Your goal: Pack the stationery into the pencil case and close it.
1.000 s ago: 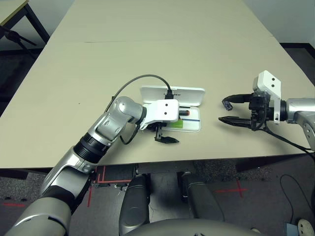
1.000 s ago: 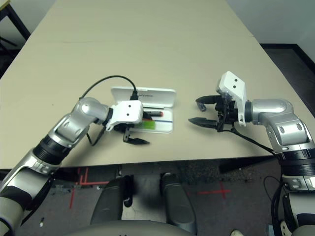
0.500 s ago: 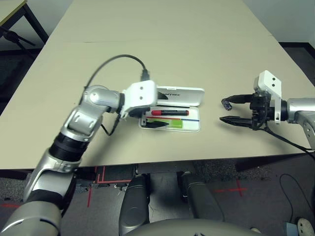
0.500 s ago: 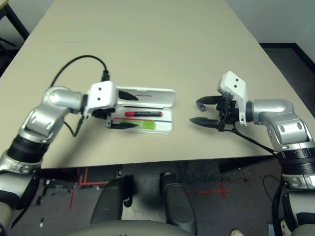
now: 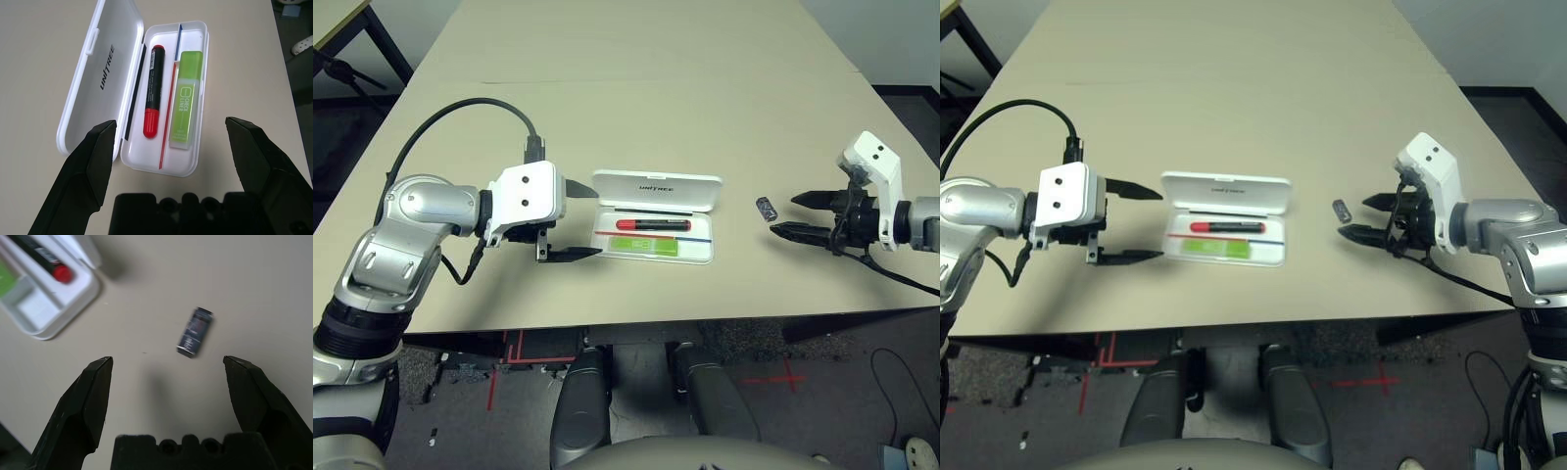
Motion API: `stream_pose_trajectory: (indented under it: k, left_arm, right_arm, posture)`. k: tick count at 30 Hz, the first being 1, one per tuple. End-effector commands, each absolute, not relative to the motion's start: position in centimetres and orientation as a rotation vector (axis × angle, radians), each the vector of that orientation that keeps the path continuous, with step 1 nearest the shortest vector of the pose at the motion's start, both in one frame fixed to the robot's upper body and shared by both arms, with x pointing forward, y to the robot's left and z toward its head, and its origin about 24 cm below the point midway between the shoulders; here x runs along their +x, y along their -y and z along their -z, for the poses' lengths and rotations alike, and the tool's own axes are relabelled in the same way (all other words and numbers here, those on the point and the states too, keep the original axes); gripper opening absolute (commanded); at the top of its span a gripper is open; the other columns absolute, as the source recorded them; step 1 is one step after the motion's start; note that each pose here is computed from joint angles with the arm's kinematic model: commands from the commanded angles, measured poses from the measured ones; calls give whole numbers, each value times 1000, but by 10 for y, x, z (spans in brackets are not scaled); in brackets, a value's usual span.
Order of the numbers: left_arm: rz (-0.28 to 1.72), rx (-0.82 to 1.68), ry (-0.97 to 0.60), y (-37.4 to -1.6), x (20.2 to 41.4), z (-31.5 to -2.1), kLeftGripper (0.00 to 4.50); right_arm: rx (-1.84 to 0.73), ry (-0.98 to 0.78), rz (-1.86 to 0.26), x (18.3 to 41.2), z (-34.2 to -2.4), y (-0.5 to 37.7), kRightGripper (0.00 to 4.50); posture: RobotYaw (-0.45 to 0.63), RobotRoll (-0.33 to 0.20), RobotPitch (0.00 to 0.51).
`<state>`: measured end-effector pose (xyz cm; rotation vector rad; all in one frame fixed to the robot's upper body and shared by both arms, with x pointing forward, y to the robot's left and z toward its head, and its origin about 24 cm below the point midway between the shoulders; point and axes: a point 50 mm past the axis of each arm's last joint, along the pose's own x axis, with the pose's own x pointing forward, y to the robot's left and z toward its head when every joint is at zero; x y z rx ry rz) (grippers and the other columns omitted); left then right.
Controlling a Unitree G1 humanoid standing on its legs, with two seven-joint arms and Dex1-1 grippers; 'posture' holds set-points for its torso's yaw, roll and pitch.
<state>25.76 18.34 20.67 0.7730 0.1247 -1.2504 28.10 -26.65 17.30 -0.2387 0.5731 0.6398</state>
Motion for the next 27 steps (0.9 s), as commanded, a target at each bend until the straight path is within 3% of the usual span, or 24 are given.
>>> stream_pose_trajectory:
  k: [1,20,27]
  left_arm:
    - [1254,791,-129,-183,253,-209,4485]
    - [1242,840,-162,-186,246,-214,4485]
    - [1242,841,-162,-185,245,-214,4485]
  right_arm:
    - [-212,-609,-579,285,-168,263,4500]
    - [-177,-690,-443,324,-134,225,4500]
    - [-178,-723,-463,329,-121,218,4500]
  posture:
    - [-48,0,181]
    - [0,0,175]
    - [13,0,169]
